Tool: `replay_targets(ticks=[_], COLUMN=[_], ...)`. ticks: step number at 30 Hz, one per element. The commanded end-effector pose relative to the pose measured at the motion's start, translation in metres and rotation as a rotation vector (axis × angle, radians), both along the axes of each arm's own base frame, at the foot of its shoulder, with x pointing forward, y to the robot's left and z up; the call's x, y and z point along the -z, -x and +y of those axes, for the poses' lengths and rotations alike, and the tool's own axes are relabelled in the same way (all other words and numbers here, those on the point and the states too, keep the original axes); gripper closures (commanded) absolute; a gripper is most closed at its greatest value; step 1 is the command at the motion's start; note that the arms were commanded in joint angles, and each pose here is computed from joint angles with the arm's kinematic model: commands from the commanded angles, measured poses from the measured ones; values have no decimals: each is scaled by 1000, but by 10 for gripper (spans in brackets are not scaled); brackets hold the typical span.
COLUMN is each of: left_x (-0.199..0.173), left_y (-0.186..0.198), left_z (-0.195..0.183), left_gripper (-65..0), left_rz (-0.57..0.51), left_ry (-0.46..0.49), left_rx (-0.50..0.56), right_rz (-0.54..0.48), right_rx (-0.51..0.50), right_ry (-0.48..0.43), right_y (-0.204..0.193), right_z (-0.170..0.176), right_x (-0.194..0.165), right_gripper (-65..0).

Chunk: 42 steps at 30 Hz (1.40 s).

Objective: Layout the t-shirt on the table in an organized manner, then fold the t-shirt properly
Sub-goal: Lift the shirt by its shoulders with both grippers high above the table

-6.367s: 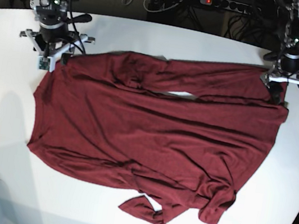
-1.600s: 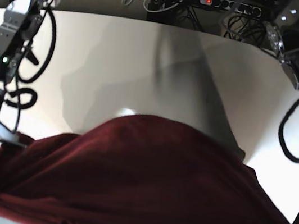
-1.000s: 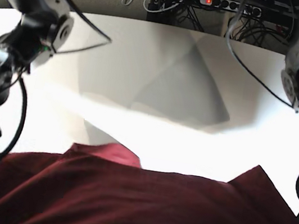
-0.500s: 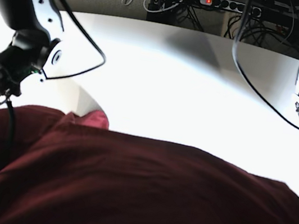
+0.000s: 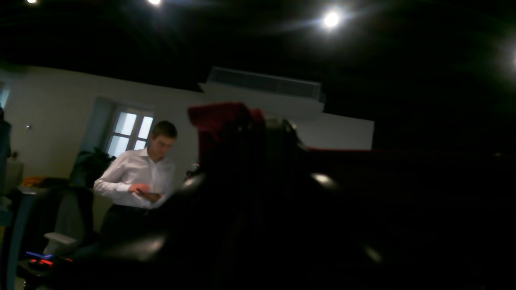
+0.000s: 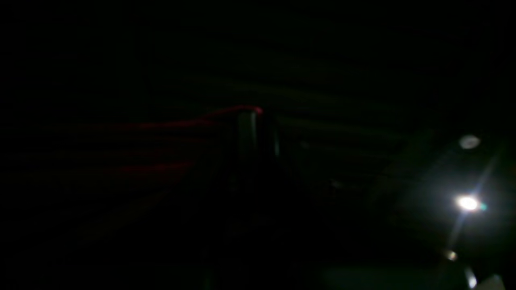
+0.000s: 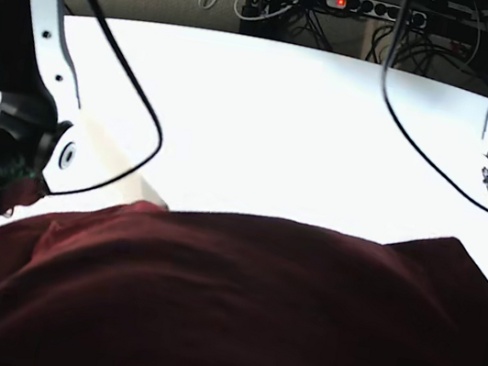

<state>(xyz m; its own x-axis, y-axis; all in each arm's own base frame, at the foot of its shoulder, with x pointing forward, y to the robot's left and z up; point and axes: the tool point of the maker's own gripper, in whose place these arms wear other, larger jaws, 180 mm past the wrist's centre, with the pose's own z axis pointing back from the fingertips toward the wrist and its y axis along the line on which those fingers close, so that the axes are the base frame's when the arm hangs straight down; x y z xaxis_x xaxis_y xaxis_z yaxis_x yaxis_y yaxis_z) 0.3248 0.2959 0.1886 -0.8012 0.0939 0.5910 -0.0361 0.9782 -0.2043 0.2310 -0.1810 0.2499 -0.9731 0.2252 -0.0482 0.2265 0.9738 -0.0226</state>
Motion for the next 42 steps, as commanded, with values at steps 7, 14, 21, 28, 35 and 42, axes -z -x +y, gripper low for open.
replay_targets(ticks=[7,14,21,28,35,42], left_x=[-24,-6,40,72,92,144], left_y=[33,21,-7,-23,-29,-75], left_z=[23,24,20,18,22,12], left_gripper=[-1,-1,-1,-1,-1,-1], left_rz=[-109,-53,78,161,228,385], left_ry=[26,31,52,80,65,119], left_rx=[-72,-70,-46,-33,-84,-30], right_rz=[-44,-48,83,299,437,619], right_rx=[58,43,28,18,35,56], right_ry=[13,41,66,68,44,-5], right_y=[14,14,-19,-67,-90,-132], right_z=[11,23,33,33,21,-1], right_x=[-24,-28,-3,58,100,149], right_gripper=[0,0,0,0,0,0])
